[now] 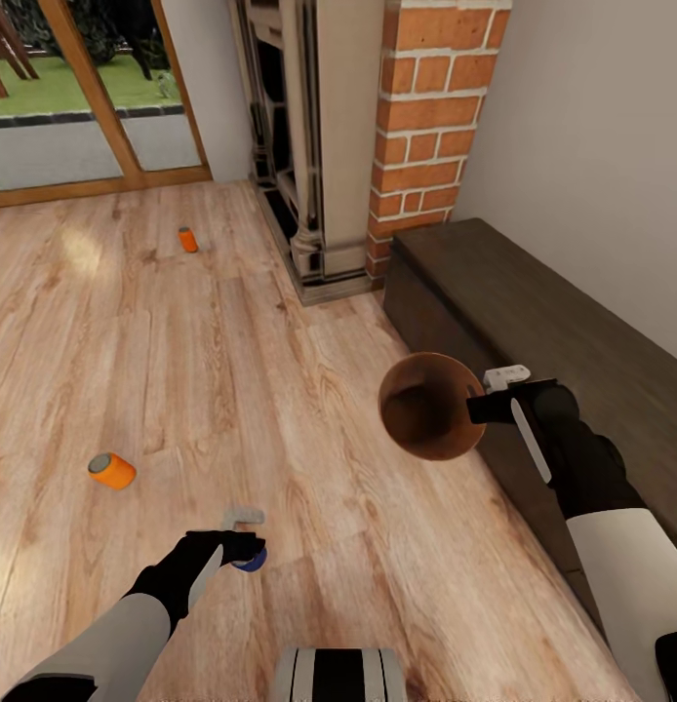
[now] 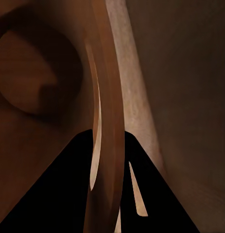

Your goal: Put the three can of soda from the living room inside the tash can in the kitchen.

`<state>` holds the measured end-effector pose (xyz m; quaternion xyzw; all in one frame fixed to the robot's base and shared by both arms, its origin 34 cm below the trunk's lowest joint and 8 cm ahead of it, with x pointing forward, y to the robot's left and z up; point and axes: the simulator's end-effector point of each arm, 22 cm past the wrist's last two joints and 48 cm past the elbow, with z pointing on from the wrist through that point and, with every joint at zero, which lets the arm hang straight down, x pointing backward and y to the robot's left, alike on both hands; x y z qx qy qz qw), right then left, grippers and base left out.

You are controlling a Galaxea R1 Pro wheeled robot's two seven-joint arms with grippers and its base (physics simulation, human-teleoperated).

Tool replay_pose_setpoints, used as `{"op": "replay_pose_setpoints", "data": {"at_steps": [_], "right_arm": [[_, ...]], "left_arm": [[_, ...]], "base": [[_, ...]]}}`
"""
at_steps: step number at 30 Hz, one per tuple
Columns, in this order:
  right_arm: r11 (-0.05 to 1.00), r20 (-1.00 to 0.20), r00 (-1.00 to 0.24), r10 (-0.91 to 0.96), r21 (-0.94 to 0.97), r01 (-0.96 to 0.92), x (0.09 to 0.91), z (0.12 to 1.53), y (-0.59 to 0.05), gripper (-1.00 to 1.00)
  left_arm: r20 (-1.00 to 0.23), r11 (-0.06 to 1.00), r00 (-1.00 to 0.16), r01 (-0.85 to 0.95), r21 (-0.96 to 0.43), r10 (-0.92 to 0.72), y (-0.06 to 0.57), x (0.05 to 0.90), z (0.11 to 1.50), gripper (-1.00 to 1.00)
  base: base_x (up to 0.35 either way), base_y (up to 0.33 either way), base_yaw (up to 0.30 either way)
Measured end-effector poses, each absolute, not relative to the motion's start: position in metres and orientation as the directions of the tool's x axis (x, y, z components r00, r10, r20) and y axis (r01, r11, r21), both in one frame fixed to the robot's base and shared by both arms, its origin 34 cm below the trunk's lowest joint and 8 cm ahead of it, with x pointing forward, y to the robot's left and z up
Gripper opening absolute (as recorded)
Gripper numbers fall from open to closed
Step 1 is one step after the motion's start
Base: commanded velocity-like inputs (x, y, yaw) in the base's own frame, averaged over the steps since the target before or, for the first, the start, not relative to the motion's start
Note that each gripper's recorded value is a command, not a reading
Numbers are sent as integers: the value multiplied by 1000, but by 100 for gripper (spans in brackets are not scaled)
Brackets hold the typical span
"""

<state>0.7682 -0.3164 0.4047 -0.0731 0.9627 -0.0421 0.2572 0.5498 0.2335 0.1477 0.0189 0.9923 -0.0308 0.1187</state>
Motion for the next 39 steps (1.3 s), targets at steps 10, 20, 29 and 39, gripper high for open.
{"op": "replay_pose_setpoints", "data": {"at_steps": [10,20,29,39], "right_arm": [[984,-470,-865,-174,-122,-131,764,384,-314,-100],[981,-447,-875,-187,-124,-147,760,367,-311,-100],[981,-444,-876,-188,-123,-148,759,365,-311,-100],[981,-441,-877,-191,-122,-152,758,364,-309,-100]], "left_arm": [[-215,997,-976,41,-58,28,234,540,132,100],[-201,997,-979,38,-60,25,234,535,123,100],[-214,997,-977,34,-64,20,233,539,124,-100],[-237,997,-971,34,-62,19,233,549,129,-100]], "base": [[0,0,0],[0,0,0],[0,0,0],[0,0,0]]}}
